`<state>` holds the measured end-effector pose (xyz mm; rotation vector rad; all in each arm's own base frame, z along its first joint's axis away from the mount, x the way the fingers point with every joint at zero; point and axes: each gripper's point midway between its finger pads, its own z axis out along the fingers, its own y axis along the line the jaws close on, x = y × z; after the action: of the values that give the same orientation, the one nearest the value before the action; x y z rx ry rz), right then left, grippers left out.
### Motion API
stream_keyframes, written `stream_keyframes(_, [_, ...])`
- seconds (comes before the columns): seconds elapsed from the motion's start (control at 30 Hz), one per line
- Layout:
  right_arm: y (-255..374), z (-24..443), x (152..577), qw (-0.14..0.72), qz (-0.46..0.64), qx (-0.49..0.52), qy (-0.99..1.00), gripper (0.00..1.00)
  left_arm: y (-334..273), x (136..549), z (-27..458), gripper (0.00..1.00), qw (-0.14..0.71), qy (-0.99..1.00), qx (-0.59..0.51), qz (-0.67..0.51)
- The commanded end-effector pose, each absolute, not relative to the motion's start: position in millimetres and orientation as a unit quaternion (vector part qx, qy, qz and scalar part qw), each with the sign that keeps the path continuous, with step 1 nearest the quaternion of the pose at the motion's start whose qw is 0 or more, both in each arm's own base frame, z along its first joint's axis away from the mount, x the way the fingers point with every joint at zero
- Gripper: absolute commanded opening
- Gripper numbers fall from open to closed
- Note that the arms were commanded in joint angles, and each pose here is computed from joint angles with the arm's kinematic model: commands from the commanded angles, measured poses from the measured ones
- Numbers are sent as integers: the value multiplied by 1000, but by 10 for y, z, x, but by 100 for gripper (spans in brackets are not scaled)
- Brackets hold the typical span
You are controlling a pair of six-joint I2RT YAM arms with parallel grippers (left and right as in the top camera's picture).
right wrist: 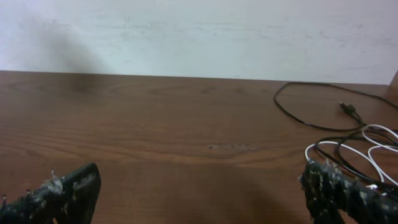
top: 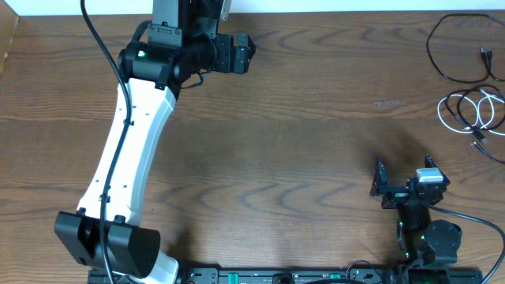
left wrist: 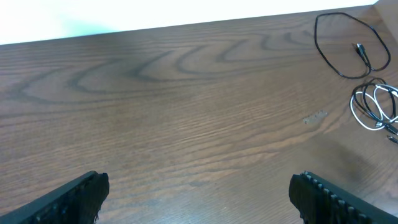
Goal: Untangle cables
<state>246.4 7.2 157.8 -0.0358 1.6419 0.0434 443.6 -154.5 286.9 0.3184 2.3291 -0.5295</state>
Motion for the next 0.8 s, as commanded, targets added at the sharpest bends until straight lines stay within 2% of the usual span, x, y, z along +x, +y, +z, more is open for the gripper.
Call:
stream_keyframes(0.0, [92, 1577, 2460, 681, 29, -12, 731, 99, -1533, 4446, 2897, 98, 363, 900, 130, -202])
stream_keyframes(0.57, [92, 1577, 2460, 681, 29, -12, 731, 99, -1510, 4456, 2890, 98, 364, 902, 128, -195])
stream_keyframes(0.7, [92, 1577, 2460, 681, 29, -12, 731, 99, -1417, 4469, 2705, 98, 344, 916, 121, -165])
stream_keyframes(0.77, [92, 1577, 2460, 681, 29, -12, 731, 99, -1220, 4467, 2544, 98, 339, 929, 100, -106])
